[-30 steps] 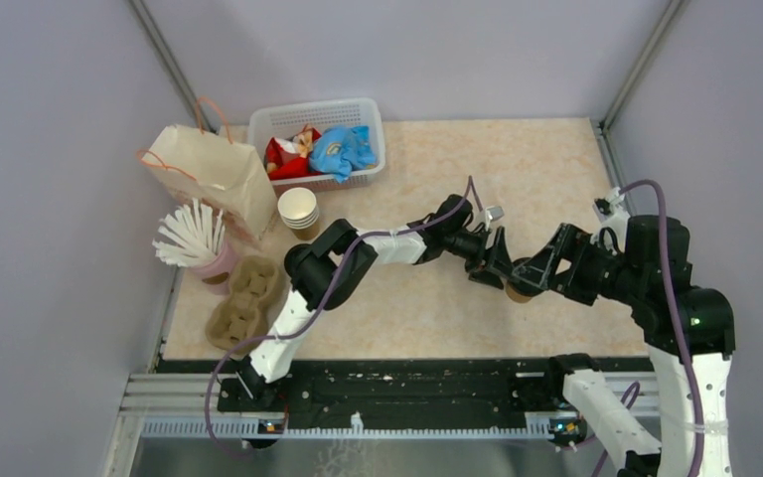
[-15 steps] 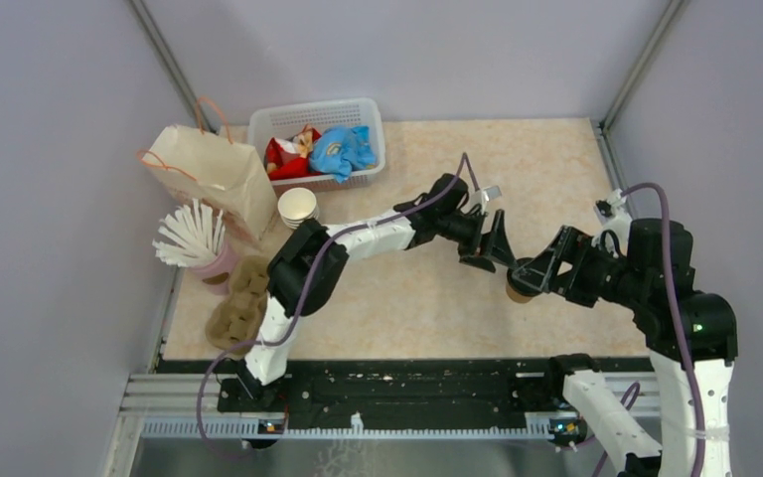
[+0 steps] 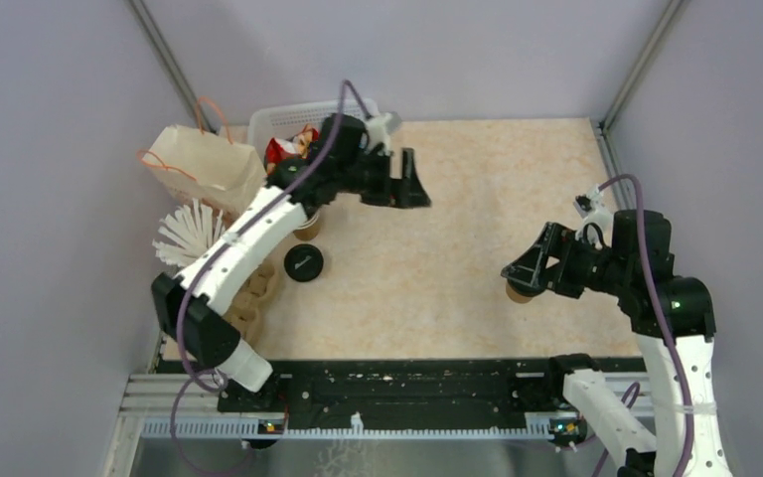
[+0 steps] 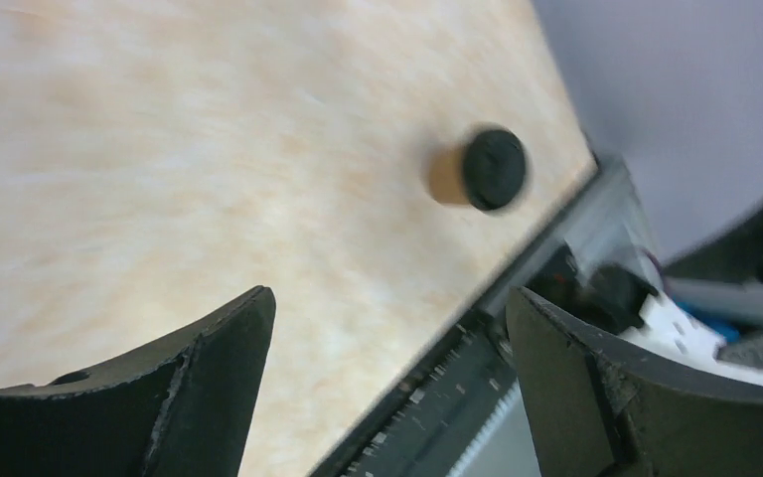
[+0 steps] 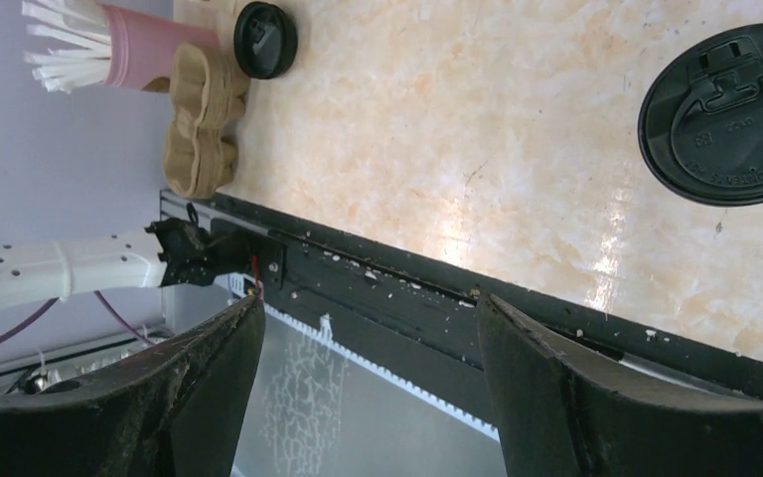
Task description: Pack the takeout coffee
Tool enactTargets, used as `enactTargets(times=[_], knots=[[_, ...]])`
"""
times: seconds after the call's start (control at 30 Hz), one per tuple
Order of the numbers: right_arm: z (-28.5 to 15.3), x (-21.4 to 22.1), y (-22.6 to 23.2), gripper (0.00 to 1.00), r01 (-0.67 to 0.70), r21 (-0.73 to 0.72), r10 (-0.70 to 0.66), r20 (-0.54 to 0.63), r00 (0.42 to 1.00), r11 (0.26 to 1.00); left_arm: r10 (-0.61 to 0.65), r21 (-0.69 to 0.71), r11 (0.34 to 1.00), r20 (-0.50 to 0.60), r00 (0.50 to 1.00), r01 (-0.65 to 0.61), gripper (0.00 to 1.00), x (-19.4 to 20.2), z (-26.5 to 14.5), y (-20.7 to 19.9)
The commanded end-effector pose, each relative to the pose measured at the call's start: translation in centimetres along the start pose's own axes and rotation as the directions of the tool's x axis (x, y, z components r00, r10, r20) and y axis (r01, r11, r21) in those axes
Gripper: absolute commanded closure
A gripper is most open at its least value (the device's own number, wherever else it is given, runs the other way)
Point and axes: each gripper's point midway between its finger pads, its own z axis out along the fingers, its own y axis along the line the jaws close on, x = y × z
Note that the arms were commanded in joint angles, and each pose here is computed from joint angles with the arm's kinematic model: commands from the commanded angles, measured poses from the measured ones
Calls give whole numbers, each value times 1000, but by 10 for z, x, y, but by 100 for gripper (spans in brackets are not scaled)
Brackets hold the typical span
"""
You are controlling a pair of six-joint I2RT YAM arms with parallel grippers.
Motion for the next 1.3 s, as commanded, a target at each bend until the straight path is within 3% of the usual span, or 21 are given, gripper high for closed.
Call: enactTargets(times=[0.0,0.1,0.23,0.37,0.47,0.57,0.73,0.8,0.9,1.13,1.27], knots=[[10,-11,8,22,62,-72,-62,5,998,995,57,-436,898,242,969,56,6,-52,-123,67],[19,-12,9,22,68,-98,-71,-22,997,993,149,-623,771,378,914,132,2,-82,-193,95],[26,-16,12,22,77,-135,-84,-44,995,988,176,-689,701,416,892,183,2,-89,-231,107],[30,-19,16,22,87,-158,-97,-58,994,984,7,-736,613,368,930,287,2,-39,-229,132],[33,-17,20,22,83,-186,-97,-69,993,979,-154,-783,504,335,930,366,7,19,-229,154],[36,-14,20,22,90,-191,-107,-84,991,978,-215,-804,497,252,944,328,23,61,-222,168],[41,-8,18,22,92,-193,-116,-119,986,977,-337,-844,489,49,940,219,40,130,-210,205],[45,-5,18,22,79,-202,-107,-136,985,976,-375,-821,532,-11,927,206,41,148,-202,219],[49,0,15,22,60,-205,-95,-162,982,977,-415,-759,598,-19,910,257,42,153,-190,230],[54,4,15,22,37,-216,-80,-195,977,976,-465,-754,584,-8,885,300,43,159,-187,261],[57,0,18,22,50,-221,-96,-201,975,974,-490,-754,571,6,872,326,49,162,-189,279]])
